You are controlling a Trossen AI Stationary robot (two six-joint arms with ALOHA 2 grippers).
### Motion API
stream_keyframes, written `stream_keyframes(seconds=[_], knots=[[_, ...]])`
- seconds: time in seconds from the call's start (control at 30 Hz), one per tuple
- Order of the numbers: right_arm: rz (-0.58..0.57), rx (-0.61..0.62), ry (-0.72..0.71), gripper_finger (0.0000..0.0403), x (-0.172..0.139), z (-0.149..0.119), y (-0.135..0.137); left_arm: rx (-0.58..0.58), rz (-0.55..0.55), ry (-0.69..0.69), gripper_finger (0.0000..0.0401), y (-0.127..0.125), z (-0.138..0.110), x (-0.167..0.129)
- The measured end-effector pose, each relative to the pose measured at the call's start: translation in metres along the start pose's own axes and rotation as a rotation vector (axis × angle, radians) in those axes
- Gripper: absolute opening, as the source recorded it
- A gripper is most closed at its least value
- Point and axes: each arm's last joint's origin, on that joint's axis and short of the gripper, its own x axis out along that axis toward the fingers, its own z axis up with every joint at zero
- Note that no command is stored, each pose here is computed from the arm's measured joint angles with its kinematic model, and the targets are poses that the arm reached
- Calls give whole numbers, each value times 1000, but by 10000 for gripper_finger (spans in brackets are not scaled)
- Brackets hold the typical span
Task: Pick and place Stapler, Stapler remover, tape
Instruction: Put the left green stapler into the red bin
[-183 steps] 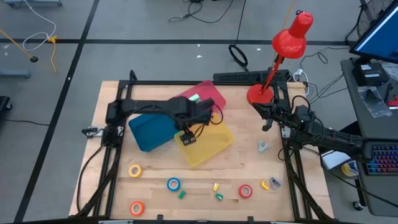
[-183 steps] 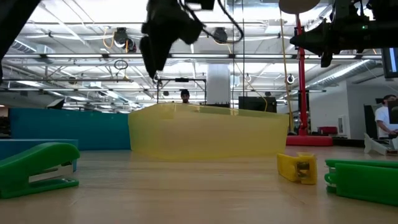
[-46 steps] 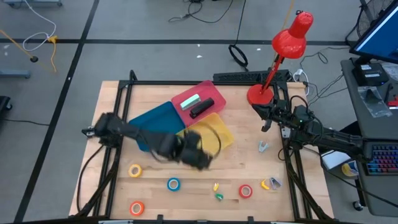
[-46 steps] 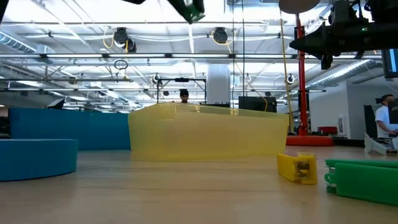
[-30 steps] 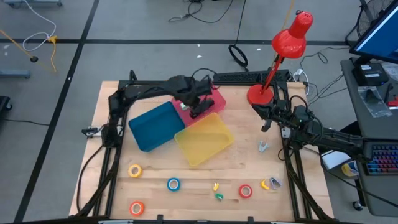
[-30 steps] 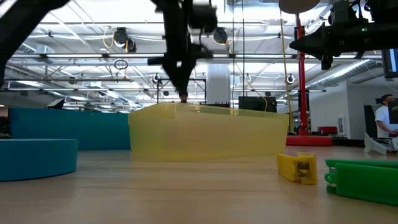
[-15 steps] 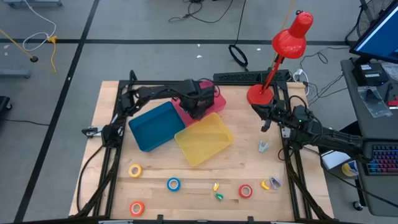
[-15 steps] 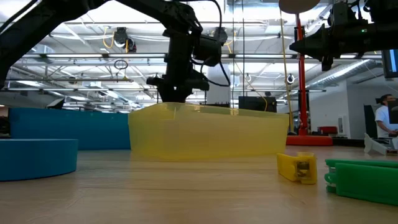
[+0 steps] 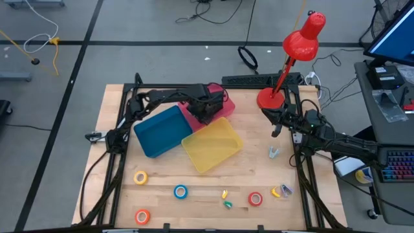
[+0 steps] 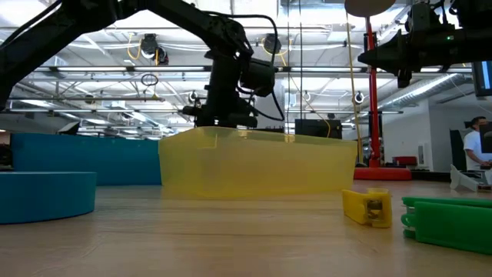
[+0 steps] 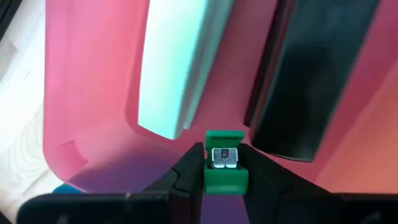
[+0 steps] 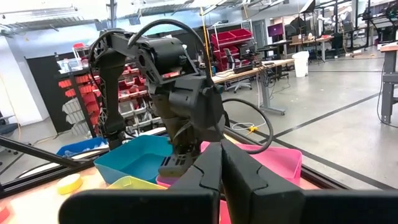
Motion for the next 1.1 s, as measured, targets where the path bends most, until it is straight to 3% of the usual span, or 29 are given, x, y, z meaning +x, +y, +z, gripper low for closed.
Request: stream_keyframes(seconds=[0.33,0.7,1.1], knots=[[0,0,0,0,0,0,0,-28,6,90,94,1,-10,21],[0,0,0,0,0,0,0,-8,-17,48,97,-2,-6,23],[0,0,-1,0,0,0,0,15,-16,52,193,0,-5,24]])
